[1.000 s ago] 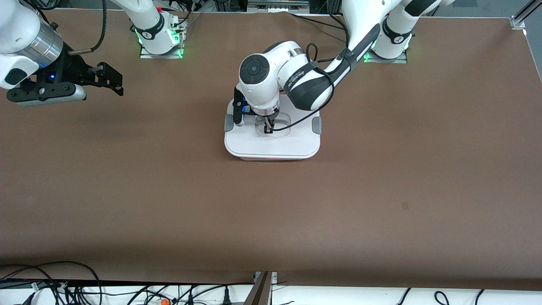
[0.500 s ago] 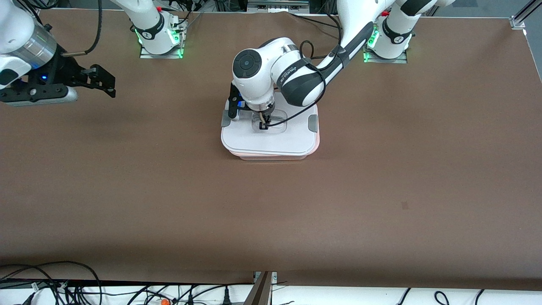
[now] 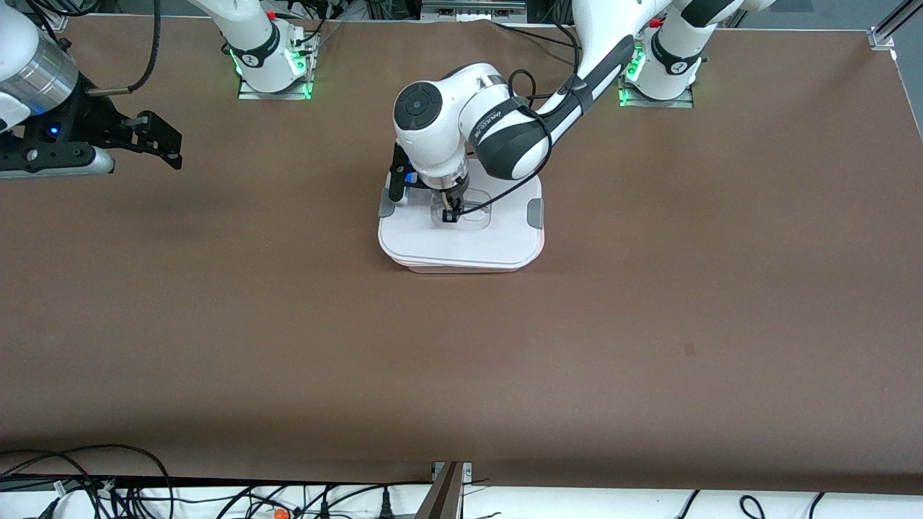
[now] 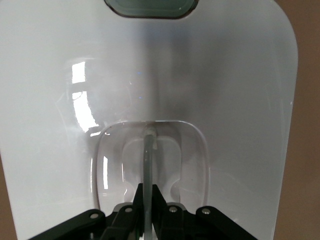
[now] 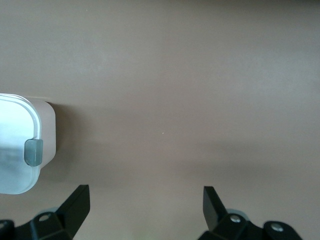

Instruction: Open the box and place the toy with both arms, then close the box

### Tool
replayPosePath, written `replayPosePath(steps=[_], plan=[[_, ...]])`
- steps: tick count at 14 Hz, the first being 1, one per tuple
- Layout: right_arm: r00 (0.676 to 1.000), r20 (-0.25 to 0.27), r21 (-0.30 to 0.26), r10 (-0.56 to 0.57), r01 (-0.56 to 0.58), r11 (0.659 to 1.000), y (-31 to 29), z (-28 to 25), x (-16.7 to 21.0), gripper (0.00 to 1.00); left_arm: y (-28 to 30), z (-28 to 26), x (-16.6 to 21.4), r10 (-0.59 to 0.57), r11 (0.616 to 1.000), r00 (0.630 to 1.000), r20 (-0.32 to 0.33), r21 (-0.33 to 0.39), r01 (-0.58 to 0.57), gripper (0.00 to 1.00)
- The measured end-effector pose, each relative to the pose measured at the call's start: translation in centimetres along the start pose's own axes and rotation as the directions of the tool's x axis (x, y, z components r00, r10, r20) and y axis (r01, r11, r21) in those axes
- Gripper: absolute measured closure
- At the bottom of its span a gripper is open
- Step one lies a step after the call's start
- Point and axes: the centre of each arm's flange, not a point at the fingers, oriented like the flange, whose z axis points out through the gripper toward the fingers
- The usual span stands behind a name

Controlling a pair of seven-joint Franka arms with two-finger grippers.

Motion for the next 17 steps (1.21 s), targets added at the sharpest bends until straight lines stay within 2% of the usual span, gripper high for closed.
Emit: replayPosePath(steps=[10,17], plan=[[1.000,0.016,-0.001,0.001,-0.001,1.000,0.0,0.4,0.1,0.00,-0.2,0.2,-0.4,-0.008,1.000,1.000,0.013,-0.012,0.008,0.93],[1.000,0.010,-0.001,0.000,0.000,1.000,-0.3,0.3,0.1,0.00,-1.4,0.6,-2.2,-0.053,0.996,0.999,0.011,-0.067,0.053,0.93]])
